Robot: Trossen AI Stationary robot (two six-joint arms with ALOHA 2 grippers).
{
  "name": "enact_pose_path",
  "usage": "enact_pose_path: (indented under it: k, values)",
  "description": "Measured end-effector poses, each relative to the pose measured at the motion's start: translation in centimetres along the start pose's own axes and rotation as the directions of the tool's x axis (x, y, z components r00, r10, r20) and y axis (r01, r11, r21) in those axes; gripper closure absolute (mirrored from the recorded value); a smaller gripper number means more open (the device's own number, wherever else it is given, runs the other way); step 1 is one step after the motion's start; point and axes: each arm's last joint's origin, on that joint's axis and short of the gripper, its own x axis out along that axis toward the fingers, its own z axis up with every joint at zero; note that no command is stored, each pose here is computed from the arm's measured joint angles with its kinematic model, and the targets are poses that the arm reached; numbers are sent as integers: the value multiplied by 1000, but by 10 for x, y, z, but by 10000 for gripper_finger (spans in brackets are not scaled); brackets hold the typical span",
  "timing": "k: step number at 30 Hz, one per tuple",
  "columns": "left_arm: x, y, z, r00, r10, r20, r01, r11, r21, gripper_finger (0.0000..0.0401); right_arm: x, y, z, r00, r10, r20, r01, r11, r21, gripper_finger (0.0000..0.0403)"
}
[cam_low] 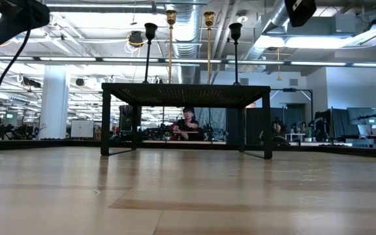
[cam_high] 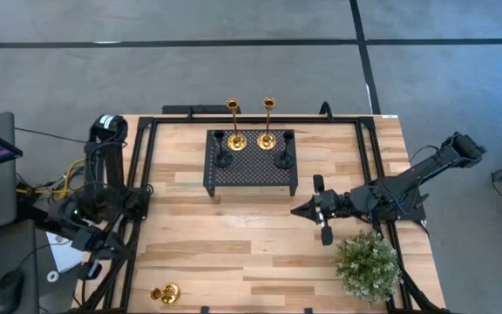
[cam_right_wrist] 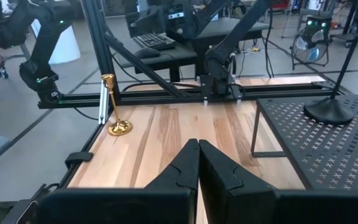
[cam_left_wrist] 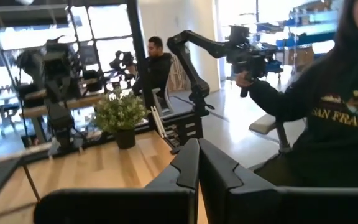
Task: Pick & Place candle stick holders
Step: Put the gold candle holder on the shelf
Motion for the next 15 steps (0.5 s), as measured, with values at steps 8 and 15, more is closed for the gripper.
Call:
enact_pose_path:
  k: [8,15]
  values:
    - [1,0,0,1000,-5,11,4,1000,31,397,2,-4,1,1000,-20,2,20,1000,3,403]
    - [14,-14,-11,982,-158,100,151,986,77,398,2,-5,0,1000,-25,-4,25,1000,2,403]
